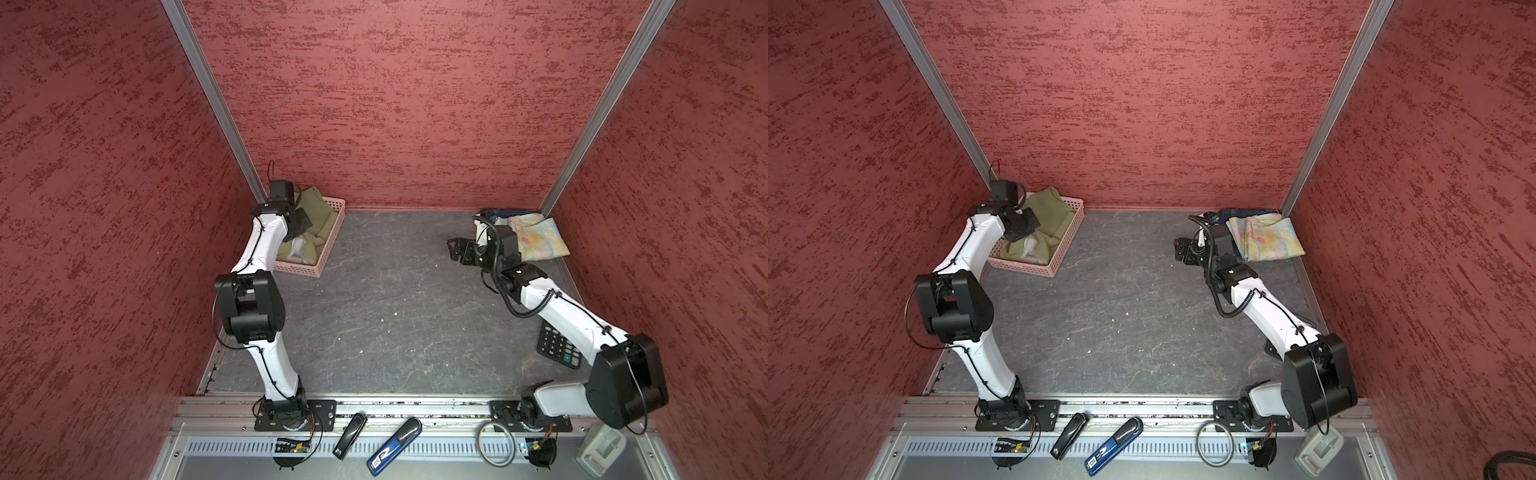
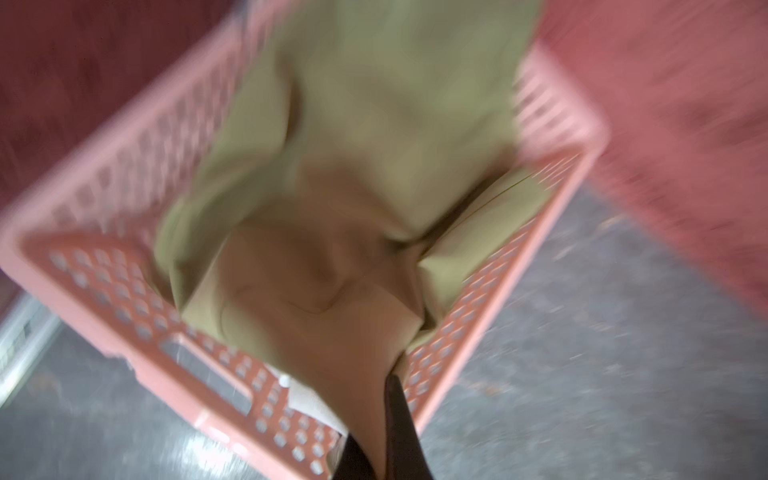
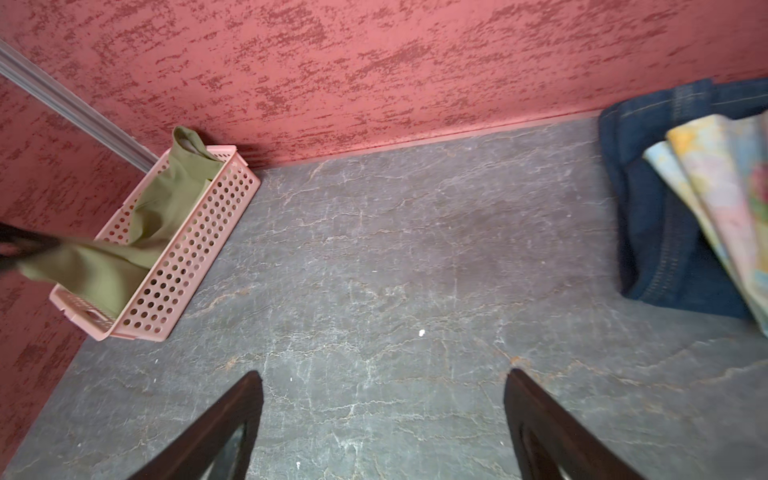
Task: Fold and stack the skirts
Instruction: 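Grasp the olive skirt in the pink basket with the left gripper and lift, then lay the olive skirt on the table center with the left gripper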
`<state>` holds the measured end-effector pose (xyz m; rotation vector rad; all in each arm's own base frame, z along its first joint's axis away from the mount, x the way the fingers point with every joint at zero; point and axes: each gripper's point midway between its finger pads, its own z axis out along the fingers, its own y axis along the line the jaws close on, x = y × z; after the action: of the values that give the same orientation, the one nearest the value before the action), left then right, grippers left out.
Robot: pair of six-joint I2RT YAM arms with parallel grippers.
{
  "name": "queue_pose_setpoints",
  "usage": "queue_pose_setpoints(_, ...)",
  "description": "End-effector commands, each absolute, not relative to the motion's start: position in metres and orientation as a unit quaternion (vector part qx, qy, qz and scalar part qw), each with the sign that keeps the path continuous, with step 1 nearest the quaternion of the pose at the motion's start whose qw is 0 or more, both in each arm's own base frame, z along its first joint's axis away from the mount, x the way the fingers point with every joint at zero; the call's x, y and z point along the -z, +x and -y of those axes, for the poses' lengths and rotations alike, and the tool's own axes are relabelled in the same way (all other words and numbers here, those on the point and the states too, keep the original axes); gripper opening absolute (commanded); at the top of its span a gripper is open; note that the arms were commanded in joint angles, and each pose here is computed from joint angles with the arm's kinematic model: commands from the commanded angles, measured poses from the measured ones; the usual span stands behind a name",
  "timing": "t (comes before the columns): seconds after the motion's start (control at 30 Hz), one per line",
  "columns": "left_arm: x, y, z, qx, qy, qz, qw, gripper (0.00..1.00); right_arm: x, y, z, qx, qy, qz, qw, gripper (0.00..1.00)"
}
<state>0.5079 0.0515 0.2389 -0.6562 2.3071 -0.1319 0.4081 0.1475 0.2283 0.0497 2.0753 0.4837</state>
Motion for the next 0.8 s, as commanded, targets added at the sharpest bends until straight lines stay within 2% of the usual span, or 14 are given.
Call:
queue_pose_setpoints(0.0, -0.362, 0.495, -0.021, 0.099, -0.19, -0.844, 0.492, 0.0, -0.235, 0.404, -0.13, -0.167, 0.041, -0.845, 0.507, 0.91)
queue_pose_setpoints(0.13, -0.454, 0.459, 0.036, 0.166, -0.101, -0.795, 0.574, 0.0, -0.242, 0.401, -0.113, -0.159, 0.073, -0.834, 0.523, 0.92)
queue_pose_setpoints(0.2, -0.493, 0.434, 0.082, 0.204, -0.028, -0.77, 0.604, 0.0, -0.249, 0.403, -0.103, -0.17, 0.093, -0.828, 0.526, 0.92)
queue_pose_setpoints(0.4, -0.563, 0.341, 0.176, 0.31, 0.106, -0.697, 0.638, 0.0, -0.274, 0.407, -0.055, -0.19, 0.167, -0.803, 0.54, 0.93)
queue_pose_setpoints(0.57, -0.584, 0.281, 0.211, 0.382, 0.161, -0.647, 0.64, 0.0, -0.293, 0.397, -0.019, -0.185, 0.198, -0.783, 0.559, 0.94)
queue_pose_setpoints(0.67, -0.572, 0.28, 0.215, 0.39, 0.157, -0.659, 0.624, 0.0, -0.296, 0.391, -0.007, -0.168, 0.206, -0.782, 0.564, 0.94)
queue_pose_setpoints(0.77, -0.546, 0.303, 0.221, 0.389, 0.141, -0.686, 0.599, 0.0, -0.295, 0.388, -0.002, -0.158, 0.21, -0.783, 0.564, 0.95)
